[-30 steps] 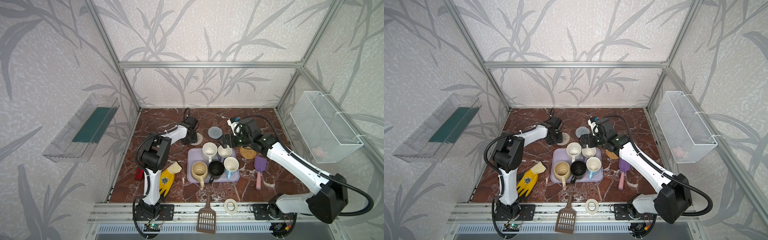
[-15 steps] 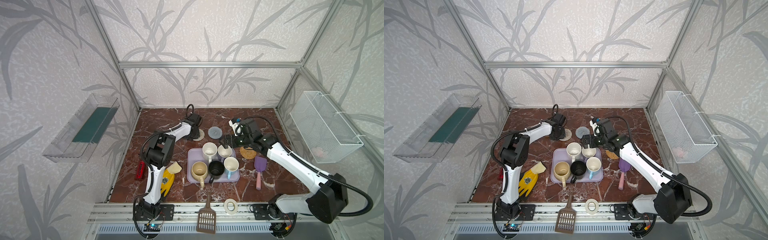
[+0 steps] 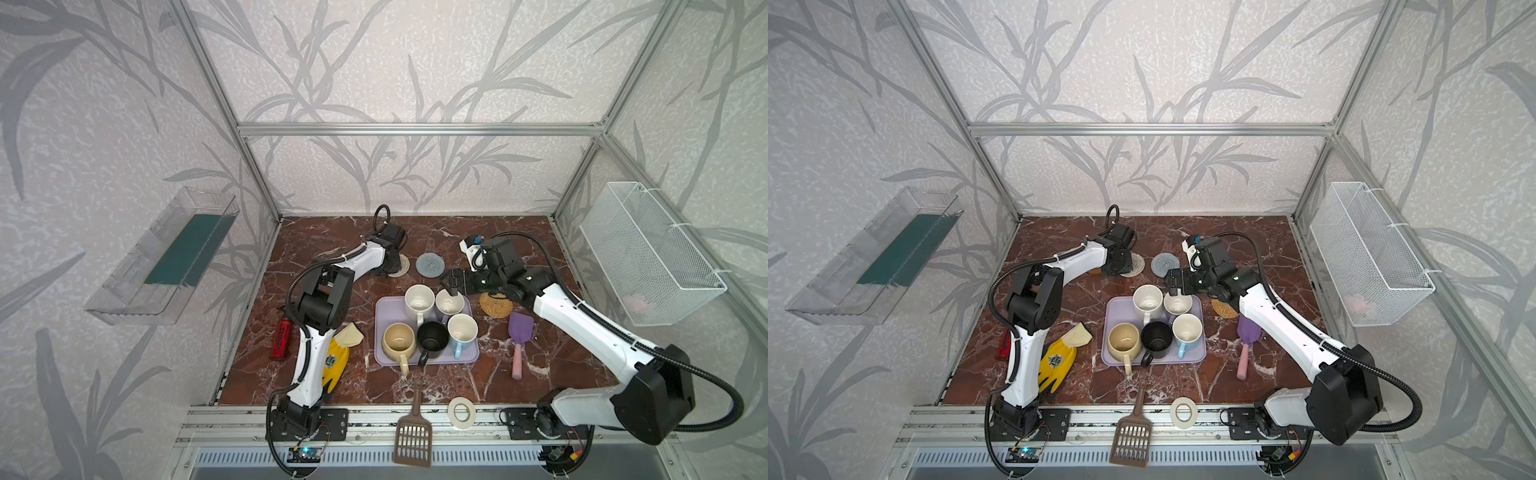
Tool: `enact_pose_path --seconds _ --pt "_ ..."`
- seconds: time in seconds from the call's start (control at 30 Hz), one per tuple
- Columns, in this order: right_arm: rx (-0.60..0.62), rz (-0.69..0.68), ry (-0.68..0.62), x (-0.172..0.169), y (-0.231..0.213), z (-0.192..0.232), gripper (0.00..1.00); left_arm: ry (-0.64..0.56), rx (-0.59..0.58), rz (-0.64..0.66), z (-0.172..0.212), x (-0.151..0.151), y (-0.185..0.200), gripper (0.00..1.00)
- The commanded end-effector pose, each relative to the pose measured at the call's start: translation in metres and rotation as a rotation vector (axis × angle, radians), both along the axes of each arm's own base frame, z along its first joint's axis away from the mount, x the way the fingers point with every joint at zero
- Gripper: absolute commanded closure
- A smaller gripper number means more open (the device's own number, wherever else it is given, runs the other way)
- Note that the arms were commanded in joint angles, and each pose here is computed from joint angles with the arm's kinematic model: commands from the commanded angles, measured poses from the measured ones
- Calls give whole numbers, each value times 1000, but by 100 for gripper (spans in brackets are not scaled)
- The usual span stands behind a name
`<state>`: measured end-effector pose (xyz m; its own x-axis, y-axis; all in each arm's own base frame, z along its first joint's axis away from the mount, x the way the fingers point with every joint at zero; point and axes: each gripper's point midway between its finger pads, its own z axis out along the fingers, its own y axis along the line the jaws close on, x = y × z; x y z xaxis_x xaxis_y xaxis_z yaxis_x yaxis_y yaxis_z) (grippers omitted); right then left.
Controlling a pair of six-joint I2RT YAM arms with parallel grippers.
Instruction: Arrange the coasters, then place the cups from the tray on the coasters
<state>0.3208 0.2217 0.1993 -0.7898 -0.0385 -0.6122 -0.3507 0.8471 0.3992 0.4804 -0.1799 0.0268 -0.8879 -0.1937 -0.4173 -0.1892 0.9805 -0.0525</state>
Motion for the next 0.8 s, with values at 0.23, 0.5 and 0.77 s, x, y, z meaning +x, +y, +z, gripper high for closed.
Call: enact_pose_path --seconds 0.23,0.5,0.77 --pt "-17 -23 -21 15 -12 3 1 -91 -13 3 71 -3 4 46" --pt "-97 -2 -33 46 -21 4 0 -247 -140 -57 155 -19 -2 33" --pt "-158 -27 -11 82 -17 -17 0 -375 -389 -219 216 -57 -28 1"
